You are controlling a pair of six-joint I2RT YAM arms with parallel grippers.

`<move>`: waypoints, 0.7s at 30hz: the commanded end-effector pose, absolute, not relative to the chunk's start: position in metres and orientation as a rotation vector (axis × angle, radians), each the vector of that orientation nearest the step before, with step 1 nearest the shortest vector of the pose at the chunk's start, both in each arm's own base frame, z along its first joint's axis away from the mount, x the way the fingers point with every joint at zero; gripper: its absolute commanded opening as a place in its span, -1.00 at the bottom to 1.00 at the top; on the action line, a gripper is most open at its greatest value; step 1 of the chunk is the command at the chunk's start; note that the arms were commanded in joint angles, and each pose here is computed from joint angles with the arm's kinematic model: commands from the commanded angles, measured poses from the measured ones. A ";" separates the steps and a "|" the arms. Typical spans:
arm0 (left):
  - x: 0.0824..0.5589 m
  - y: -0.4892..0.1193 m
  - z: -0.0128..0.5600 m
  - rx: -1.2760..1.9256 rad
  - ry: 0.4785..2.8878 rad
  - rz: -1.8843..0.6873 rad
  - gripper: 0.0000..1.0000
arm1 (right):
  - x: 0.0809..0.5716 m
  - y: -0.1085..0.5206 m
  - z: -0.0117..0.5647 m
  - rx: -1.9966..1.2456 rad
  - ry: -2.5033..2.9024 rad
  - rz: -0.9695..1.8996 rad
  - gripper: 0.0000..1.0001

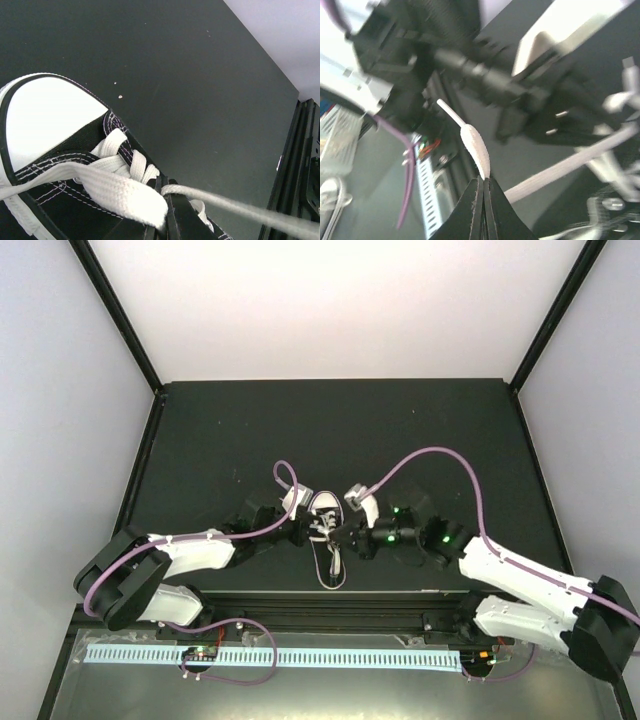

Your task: Tie the shoes

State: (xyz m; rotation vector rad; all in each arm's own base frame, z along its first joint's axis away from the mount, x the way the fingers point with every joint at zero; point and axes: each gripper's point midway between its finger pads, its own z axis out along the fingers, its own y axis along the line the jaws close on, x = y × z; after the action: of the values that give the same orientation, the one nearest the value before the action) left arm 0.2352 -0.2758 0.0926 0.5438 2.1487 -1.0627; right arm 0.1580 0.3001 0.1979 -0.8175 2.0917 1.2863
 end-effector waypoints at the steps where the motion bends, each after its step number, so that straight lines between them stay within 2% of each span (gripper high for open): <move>1: 0.243 -0.281 0.113 0.549 2.085 -1.082 -0.97 | 0.113 0.321 0.166 -1.018 2.114 1.319 -0.97; 4: 0.240 -0.283 0.116 0.566 2.066 -1.101 -0.97 | 0.096 0.334 0.137 -1.110 2.170 1.271 -0.97; 9: 0.235 -0.285 0.116 0.588 2.051 -1.133 -0.97 | 0.107 0.343 0.101 -1.069 2.247 1.171 -0.96; 10: 0.233 -0.285 0.116 0.594 2.049 -1.141 -0.97 | 0.109 0.343 0.099 -1.068 2.258 1.148 -0.85; 11: 0.232 -0.285 0.115 0.599 2.049 -1.143 -0.97 | 0.112 0.342 0.099 -1.070 2.269 1.120 -0.66; 14: 0.230 -0.285 0.115 0.614 2.044 -1.140 -0.97 | 0.118 0.331 0.112 -1.052 2.247 1.038 0.11; 16: 0.231 -0.284 0.116 0.619 2.041 -1.136 -0.97 | 0.124 0.319 0.123 -1.032 2.216 0.988 0.44; 18: 0.230 -0.285 0.117 0.625 2.035 -1.138 -0.97 | 0.131 0.305 0.131 -1.002 2.195 0.969 0.61; 21: 0.229 -0.285 0.119 0.634 2.029 -1.140 -0.97 | 0.150 0.288 0.135 -0.927 2.173 0.984 0.67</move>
State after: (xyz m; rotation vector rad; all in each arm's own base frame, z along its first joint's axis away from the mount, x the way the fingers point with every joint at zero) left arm 0.2293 -0.2812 0.0997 0.5851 2.1183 -1.1171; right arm 0.1233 0.3125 0.1325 -1.0070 2.1961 1.0554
